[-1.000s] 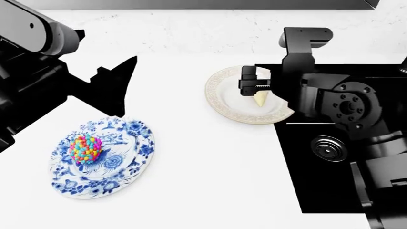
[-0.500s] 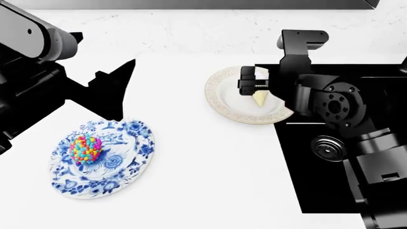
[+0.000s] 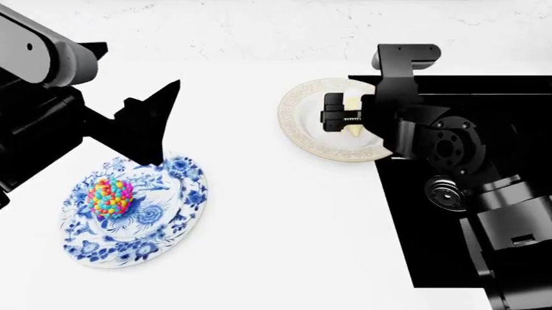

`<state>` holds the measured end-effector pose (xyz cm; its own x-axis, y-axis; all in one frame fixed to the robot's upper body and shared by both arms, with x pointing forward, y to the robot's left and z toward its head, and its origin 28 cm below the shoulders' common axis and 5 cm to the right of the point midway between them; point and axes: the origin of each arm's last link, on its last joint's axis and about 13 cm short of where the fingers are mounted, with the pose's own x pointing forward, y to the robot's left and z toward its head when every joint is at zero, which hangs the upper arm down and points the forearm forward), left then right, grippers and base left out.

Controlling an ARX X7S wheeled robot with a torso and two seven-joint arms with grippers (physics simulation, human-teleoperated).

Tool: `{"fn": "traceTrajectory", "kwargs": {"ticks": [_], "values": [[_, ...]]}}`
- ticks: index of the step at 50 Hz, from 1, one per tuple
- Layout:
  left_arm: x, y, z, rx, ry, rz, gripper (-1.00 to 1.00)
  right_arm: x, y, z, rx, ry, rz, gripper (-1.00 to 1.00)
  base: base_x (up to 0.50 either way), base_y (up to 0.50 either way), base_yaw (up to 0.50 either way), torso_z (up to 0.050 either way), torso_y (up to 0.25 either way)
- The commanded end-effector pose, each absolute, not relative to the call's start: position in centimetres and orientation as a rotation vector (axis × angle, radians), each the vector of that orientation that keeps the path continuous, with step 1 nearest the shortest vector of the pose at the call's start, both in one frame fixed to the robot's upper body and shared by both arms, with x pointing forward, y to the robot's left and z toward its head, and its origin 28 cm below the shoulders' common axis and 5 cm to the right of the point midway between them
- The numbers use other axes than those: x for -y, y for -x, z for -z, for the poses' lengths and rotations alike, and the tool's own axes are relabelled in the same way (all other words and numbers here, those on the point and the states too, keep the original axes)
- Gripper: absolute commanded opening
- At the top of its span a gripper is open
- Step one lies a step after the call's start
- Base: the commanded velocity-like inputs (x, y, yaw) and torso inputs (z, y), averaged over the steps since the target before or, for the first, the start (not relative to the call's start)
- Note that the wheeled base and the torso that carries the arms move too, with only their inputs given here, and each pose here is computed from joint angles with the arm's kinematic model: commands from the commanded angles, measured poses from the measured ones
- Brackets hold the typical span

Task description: Move the dessert items from the plate to the tray.

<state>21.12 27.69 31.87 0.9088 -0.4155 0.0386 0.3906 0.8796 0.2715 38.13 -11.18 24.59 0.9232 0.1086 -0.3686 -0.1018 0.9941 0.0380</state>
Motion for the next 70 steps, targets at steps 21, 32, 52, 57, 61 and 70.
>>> {"fn": "traceTrajectory", "kwargs": {"ticks": [21, 32, 52, 57, 61, 70], "values": [[-27.6, -20.8, -32.2, 0.110, -0.254, 0.415, 1.00, 11.2, -38.0, -24.2, -0.368, -0.029, -0.113, -1.00, 0.00, 0.00, 0.00, 0.000, -0.040], [-27.7, -20.4, -32.3, 0.110, -0.264, 0.411, 1.00, 10.9, -37.4, -25.3, -0.315, -0.020, -0.151, -1.00, 0.00, 0.00, 0.00, -0.004, 0.058], [-27.9, -19.6, -31.1, -0.032, -0.191, 0.412, 1.00, 10.4, -35.5, -28.7, -0.005, 0.025, -0.293, -1.00, 0.00, 0.00, 0.00, -0.017, 0.212], [-28.6, -16.7, -30.7, -0.162, -0.158, 0.425, 1.00, 9.8, -35.9, -29.8, 0.088, 0.024, -0.350, -1.00, 0.00, 0.00, 0.00, 0.000, 0.000], [-29.1, -14.4, -30.2, -0.234, -0.159, 0.381, 1.00, 9.1, -36.0, -30.5, 0.156, 0.017, -0.405, -1.00, 0.00, 0.00, 0.00, 0.000, 0.000], [-29.8, -11.3, -31.0, -0.240, -0.172, 0.283, 1.00, 8.2, -36.1, -30.5, 0.199, 0.009, -0.468, -1.00, 0.00, 0.00, 0.00, 0.000, 0.000]]}}
